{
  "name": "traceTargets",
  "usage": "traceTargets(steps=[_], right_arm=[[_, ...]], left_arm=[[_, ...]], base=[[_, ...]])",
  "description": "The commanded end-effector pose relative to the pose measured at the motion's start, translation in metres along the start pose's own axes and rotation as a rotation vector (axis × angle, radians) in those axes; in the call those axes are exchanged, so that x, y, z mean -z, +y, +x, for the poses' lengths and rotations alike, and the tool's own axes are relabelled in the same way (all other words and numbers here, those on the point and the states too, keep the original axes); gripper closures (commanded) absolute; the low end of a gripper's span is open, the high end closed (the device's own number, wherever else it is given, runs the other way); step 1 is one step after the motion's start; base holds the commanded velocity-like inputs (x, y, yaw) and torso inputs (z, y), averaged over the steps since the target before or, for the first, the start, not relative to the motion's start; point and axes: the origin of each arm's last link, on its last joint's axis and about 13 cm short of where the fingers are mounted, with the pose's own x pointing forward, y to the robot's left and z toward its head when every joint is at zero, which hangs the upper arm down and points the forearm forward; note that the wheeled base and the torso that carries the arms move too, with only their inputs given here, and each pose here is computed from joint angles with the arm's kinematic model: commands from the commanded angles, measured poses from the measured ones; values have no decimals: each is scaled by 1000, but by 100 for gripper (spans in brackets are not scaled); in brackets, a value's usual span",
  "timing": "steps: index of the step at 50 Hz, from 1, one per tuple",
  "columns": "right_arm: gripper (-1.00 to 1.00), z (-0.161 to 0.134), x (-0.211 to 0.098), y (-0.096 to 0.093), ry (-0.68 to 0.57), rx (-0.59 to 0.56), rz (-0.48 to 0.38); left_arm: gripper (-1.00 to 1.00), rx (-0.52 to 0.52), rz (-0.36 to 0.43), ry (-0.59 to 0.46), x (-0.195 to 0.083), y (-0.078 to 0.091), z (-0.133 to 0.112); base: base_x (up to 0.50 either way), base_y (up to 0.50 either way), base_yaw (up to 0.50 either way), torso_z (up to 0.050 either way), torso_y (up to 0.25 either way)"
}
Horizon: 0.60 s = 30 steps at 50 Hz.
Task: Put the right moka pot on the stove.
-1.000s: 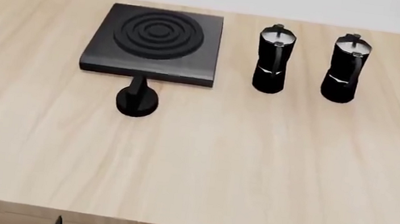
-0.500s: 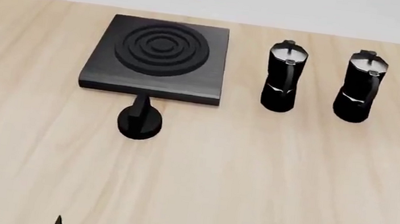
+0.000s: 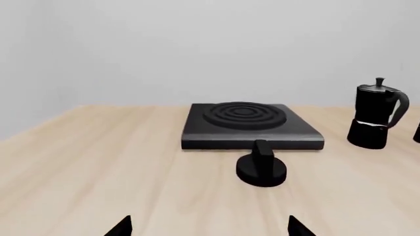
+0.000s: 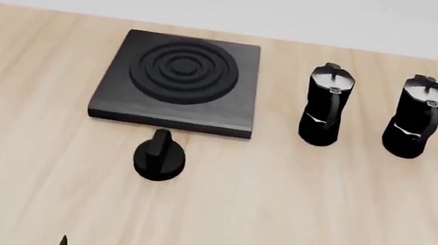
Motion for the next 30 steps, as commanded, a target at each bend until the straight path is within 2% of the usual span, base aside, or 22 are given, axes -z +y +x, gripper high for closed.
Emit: traceTargets(steps=[1, 30], right_arm=[[-100, 1, 0, 0, 3, 1, 4], [-100, 1, 1, -1, 5, 0, 14]], left_arm=[[-100, 0, 0, 0, 0, 0, 0], [-100, -3, -1, -4, 1, 0, 0]], base=[[203, 82, 0, 0, 0], [205, 8, 0, 0, 0]])
